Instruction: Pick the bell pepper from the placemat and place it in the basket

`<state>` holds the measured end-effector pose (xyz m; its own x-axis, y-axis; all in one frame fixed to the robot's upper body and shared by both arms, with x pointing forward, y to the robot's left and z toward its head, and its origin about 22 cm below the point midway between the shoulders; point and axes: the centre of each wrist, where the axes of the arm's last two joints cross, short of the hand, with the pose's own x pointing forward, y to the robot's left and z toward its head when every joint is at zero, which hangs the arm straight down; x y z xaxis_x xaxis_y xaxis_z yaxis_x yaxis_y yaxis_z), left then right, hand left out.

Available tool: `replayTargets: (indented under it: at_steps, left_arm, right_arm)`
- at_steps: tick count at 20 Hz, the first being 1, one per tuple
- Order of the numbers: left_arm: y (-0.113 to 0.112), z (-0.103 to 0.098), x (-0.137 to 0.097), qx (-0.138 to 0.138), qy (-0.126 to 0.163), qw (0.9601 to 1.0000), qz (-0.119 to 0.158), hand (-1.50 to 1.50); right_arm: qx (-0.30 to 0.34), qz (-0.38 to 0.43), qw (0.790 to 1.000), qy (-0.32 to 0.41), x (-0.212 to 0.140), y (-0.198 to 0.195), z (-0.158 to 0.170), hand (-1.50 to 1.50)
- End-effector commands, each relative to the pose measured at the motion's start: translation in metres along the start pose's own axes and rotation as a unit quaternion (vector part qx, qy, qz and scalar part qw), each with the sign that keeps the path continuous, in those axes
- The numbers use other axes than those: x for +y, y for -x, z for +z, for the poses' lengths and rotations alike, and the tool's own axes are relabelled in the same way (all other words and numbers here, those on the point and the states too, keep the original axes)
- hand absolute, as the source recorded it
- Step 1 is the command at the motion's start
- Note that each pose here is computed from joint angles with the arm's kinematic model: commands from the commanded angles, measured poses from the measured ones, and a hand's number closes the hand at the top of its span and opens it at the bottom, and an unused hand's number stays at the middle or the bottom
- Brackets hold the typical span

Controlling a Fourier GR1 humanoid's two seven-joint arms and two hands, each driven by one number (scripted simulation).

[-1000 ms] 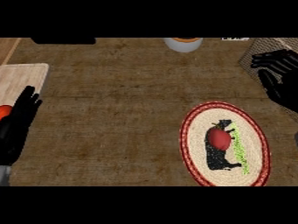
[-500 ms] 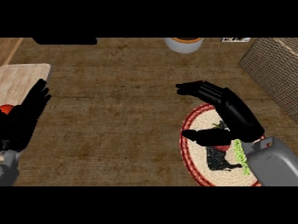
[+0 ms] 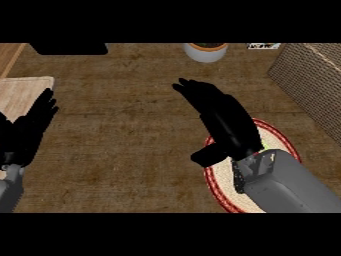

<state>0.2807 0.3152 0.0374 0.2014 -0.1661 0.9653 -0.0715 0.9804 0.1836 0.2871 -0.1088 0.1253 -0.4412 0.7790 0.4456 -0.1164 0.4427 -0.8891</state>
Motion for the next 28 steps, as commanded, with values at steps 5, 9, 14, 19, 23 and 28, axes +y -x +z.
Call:
replayTargets:
  at_steps: [5,9,14,19,23,28]
  left_arm:
    - [0.002,-0.006,-0.001,0.004,-0.005,1.0000,0.000,0.00]
    - [-0.007,-0.009,0.016,0.005,-0.008,0.9999,0.005,0.00]
    - [0.013,-0.003,0.016,0.003,-0.016,0.9999,0.003,0.00]
    - [0.003,0.002,0.012,0.004,-0.012,0.9999,0.003,0.00]
    - [0.006,-0.009,0.004,0.006,-0.012,0.9999,0.009,0.00]
    - [-0.011,-0.012,0.011,-0.004,-0.005,1.0000,0.006,0.00]
  right_arm:
    - [0.182,0.203,0.962,0.017,-0.076,-0.043,-0.024,-1.50]
    - [0.216,0.212,0.951,-0.066,-0.101,-0.059,-0.021,-1.50]
    - [0.217,0.176,0.948,-0.156,-0.115,-0.048,-0.005,-1.50]
    - [0.209,0.124,0.956,-0.165,-0.138,-0.036,0.023,-1.50]
    - [0.189,0.098,0.967,-0.139,-0.156,-0.036,0.059,-1.50]
    - [0.178,0.062,0.976,-0.108,-0.135,-0.021,0.112,-1.50]
